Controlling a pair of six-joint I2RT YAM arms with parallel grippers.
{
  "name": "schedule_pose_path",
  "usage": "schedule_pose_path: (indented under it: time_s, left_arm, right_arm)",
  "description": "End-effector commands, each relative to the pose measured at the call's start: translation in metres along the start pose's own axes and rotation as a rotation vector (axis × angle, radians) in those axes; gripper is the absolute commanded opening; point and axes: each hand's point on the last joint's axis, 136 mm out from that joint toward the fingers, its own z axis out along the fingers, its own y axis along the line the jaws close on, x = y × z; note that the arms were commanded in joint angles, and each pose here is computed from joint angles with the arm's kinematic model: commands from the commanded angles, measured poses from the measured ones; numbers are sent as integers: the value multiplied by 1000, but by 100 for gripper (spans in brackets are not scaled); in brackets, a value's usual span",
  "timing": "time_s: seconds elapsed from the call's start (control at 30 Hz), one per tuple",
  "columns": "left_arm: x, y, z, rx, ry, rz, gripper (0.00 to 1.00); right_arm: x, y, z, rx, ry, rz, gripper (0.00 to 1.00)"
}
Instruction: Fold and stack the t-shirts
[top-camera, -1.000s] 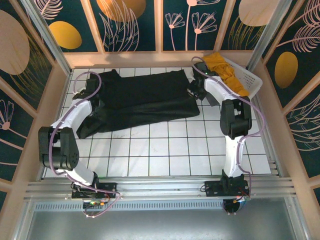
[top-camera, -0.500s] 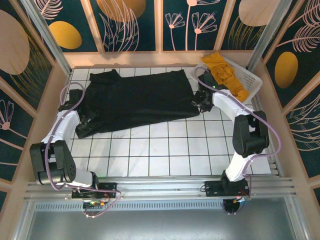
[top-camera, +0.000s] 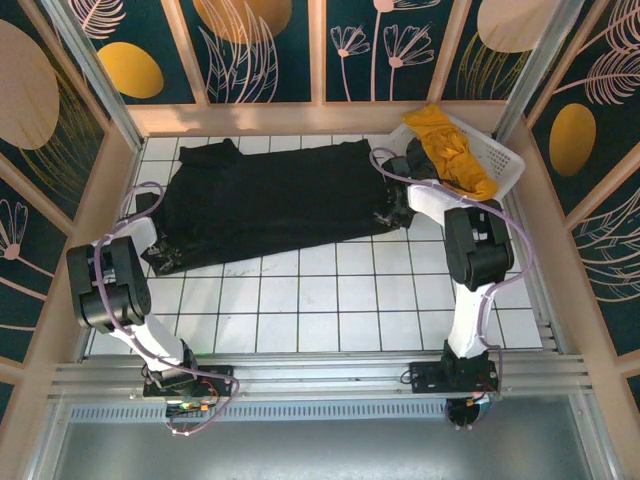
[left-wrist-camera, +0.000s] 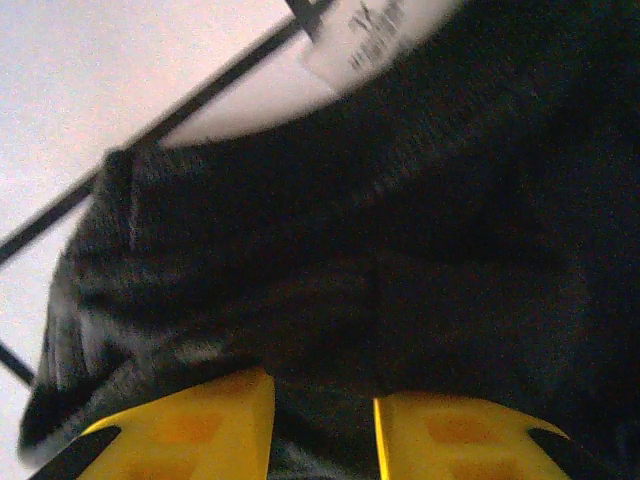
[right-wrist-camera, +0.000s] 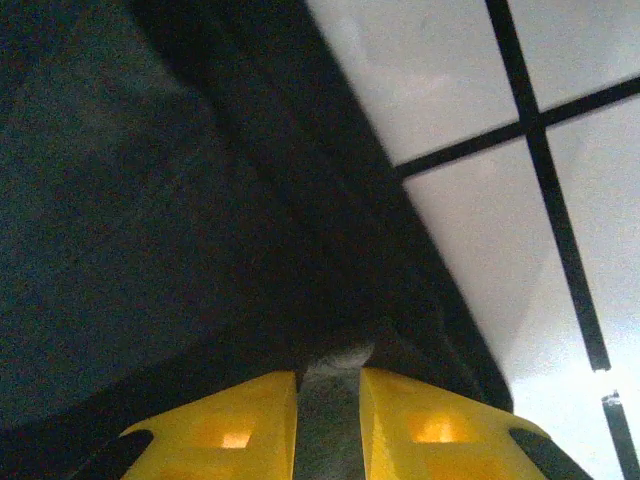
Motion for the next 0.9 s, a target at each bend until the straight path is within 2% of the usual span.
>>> schedule_pose_path:
  time_s: [0.0,0.1,0.23,0.37,0.7,0.8,0.87]
  left_arm:
    - [-27,20,11,-96,-66,-15,31]
    - [-31,34,15,-137,-69,-8,30]
    - [-23,36,15,-127,-42,-2,30]
    - [1,52,11,-128,-21,-30,32]
    - [42,103,-27,-161,-102,-219,32]
    - [37,109,-36,-168,-158,-253,32]
    - [30,104,-42,-146,-174,-259,36]
  right_arm:
    - [-6,-17,4,109,-3,-30,25]
    - [1,-28,12,156,23,-41,25]
    - [20,-39,18,189,67,-53,26]
    - [42,-55,15,231,108,-52,26]
    - [131,-95,-35,225,218,1,29]
    - [148,-96,-52,173,230,30,32]
    - [143,-90,-62,139,195,25,35]
